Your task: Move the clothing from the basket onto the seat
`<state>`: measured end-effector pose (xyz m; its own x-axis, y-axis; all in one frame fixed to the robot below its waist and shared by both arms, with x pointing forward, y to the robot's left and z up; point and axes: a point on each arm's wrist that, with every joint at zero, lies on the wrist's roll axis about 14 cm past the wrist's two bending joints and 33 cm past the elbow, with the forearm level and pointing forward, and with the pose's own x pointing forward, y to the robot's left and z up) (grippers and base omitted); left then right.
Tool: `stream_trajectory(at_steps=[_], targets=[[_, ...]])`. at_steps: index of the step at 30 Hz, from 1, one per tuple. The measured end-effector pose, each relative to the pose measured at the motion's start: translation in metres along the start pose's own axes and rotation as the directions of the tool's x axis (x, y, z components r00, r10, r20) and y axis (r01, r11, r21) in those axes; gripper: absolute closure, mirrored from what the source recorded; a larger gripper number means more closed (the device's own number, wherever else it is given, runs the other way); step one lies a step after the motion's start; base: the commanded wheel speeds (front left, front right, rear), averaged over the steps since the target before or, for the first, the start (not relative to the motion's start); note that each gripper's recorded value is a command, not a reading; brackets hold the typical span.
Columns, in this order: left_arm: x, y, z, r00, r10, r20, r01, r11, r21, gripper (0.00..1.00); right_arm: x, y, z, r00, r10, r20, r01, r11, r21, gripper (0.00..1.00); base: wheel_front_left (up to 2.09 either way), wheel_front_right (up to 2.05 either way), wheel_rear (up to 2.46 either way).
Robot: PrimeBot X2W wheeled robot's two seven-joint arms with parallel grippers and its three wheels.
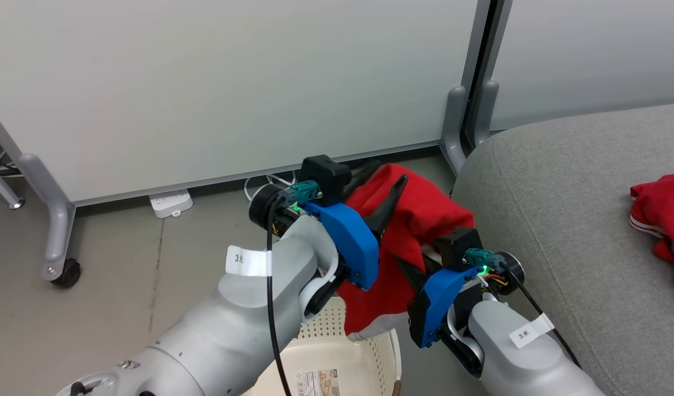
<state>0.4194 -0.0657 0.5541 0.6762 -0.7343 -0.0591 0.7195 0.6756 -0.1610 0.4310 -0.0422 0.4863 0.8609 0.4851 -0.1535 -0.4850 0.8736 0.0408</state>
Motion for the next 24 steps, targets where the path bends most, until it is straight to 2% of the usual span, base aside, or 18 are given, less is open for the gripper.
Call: stream_trajectory(at_steps=[11, 15, 24], targets=[[-0.032, 0.030, -0.018, 0.994, 0.090, 0.065, -0.085, 0.994, -0.067, 0.00, 0.002, -0.011, -0.001, 1.000, -0.030, 0.005, 0.030, 0.999, 0.012, 1.00, 0.00, 0.00, 0.00], [-0.049, 0.037, -0.022, 0.988, 0.114, 0.109, -0.106, 0.991, -0.075, 0.00, 0.005, -0.012, 0.008, 0.999, -0.032, 0.036, 0.032, 0.999, 0.015, 1.00, 0.00, 0.00, 0.00], [-0.084, 0.051, -0.053, 0.976, 0.195, 0.099, -0.187, 0.979, -0.084, 0.00, 0.007, -0.015, 0.027, 0.994, -0.035, 0.103, 0.034, 0.999, 0.010, 1.00, 0.00, 0.00, 0.00]])
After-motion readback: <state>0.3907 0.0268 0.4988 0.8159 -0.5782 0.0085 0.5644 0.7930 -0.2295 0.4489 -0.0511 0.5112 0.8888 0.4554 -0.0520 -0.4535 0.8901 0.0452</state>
